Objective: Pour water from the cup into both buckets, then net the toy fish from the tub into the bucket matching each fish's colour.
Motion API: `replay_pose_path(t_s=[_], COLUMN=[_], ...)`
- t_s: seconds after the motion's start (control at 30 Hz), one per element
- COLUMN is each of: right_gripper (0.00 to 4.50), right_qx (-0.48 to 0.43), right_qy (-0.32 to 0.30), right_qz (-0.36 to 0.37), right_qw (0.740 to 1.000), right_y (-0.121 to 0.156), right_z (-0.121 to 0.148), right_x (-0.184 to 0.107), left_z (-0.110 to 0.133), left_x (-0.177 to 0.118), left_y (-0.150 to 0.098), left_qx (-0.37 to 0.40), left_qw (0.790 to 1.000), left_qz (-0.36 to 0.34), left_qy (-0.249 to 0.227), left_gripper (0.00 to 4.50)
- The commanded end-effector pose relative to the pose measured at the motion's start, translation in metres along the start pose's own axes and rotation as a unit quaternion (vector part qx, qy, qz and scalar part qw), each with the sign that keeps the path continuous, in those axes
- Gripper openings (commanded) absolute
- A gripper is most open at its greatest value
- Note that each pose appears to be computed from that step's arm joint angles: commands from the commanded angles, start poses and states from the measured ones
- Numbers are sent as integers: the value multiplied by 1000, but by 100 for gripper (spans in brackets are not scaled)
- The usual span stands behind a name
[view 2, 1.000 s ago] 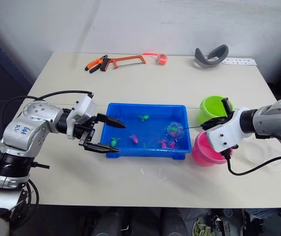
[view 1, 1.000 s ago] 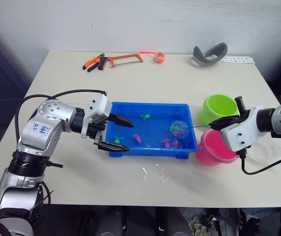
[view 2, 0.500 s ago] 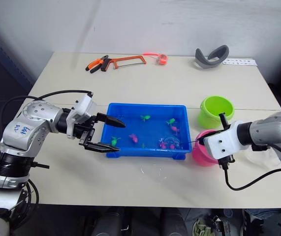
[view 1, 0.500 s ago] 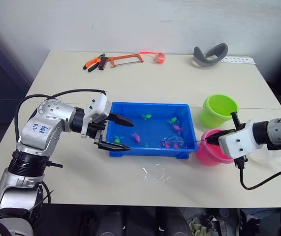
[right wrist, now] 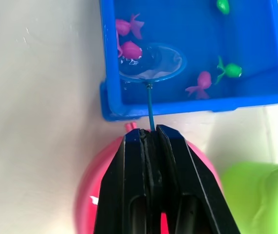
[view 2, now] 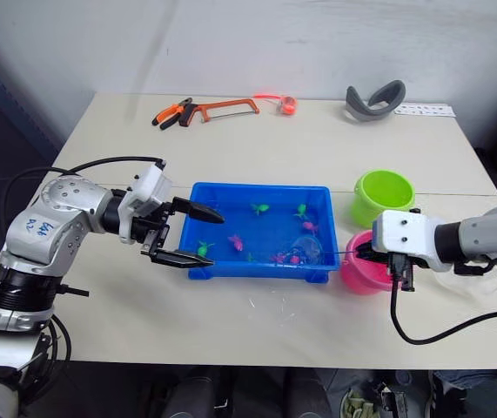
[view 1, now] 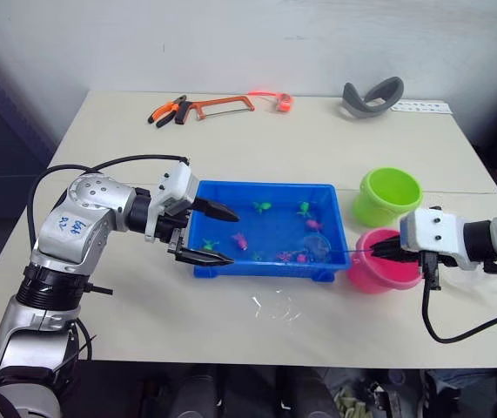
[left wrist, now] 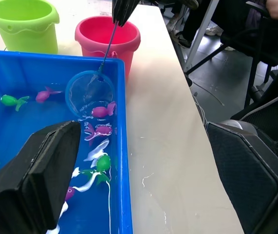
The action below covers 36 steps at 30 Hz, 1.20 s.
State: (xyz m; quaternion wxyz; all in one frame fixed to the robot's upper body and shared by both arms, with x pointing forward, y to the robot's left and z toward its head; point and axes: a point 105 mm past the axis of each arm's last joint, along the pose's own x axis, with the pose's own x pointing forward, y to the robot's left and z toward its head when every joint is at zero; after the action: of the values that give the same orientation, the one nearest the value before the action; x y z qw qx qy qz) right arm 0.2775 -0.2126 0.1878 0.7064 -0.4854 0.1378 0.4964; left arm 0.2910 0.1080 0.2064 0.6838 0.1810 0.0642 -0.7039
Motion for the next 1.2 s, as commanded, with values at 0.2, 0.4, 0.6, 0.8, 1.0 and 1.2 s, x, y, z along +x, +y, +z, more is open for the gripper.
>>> replay_pose_path(t_s=[0.2,0.4,0.6,0.8,1.0,1.2], right_gripper=[0,0,0,0,0,0], right_qx=[190,253,303,341,342,320], right_qy=[-54,-104,-138,-132,-94,-104], right_qz=[-11,-38,-120,-197,-236,-213], right_qw=[980,961,935,910,905,917], right_y=[9,6,13,33,45,34], right_z=[8,16,21,22,22,33], right_x=[-11,-17,-43,-74,-84,-64], left_z=[-1,6,19,23,14,0], left_x=[-5,-3,13,33,33,22], left_y=[5,8,10,18,27,39], left_qx=[21,15,-7,-9,6,29], left_qw=[1000,1000,998,996,996,998], left_qz=[2,2,-21,-49,-73,-52], left_qy=[9,-14,-60,-74,-50,-7], left_gripper=[448,448,448,448,448,448])
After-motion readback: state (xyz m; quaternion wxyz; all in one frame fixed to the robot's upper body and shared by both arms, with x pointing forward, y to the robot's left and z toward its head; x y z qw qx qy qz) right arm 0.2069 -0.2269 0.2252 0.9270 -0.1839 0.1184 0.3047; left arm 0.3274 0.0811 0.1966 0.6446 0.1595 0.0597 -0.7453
